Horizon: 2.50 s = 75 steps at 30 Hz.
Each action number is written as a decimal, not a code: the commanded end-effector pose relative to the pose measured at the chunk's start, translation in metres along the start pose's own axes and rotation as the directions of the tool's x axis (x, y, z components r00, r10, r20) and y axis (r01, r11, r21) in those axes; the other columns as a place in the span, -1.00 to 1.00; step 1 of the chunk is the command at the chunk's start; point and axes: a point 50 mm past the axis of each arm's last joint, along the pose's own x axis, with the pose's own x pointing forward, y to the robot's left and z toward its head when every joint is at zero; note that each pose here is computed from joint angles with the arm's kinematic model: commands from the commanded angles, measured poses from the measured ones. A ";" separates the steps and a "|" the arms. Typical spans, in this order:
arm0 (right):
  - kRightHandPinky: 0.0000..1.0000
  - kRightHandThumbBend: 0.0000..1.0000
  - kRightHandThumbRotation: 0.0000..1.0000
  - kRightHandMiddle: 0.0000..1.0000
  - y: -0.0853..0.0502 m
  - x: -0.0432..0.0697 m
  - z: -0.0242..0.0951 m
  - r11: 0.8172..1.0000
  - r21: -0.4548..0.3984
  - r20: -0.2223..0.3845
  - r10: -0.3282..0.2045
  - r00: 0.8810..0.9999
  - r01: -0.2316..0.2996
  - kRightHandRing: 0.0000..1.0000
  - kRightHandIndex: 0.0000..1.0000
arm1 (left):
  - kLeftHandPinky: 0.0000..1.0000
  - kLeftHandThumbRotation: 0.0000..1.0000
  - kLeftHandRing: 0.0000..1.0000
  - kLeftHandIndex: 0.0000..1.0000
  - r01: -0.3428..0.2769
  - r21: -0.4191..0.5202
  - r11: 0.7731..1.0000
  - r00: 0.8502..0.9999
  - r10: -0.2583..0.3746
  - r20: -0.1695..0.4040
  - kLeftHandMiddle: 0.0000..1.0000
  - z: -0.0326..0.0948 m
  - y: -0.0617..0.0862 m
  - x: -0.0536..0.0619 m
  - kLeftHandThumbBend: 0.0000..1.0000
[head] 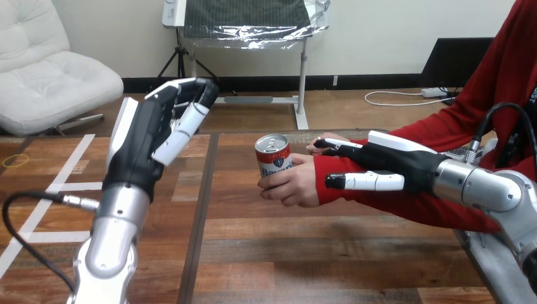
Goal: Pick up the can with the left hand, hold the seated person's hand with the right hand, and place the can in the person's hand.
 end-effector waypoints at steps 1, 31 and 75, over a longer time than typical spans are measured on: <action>0.63 1.00 0.98 0.97 -0.012 0.000 0.014 0.997 0.000 0.068 -0.083 0.994 0.084 0.85 1.00 | 0.27 0.62 0.47 0.41 -0.013 -0.005 1.000 0.997 0.014 0.070 0.51 0.013 0.004 -0.003 0.13; 0.58 1.00 1.00 0.97 -0.001 -0.016 0.030 0.911 0.131 0.242 -0.411 0.879 0.391 0.91 0.98 | 0.21 0.55 0.36 0.32 -0.036 -0.090 0.995 0.995 0.045 0.091 0.45 0.002 -0.001 -0.033 -0.19; 0.98 0.95 1.00 0.89 0.058 -0.045 0.076 0.666 0.636 0.423 -0.724 0.544 0.391 0.93 0.86 | 0.19 0.27 0.36 0.29 -0.069 -0.184 0.981 0.976 0.104 0.191 0.43 0.007 0.005 -0.055 -0.52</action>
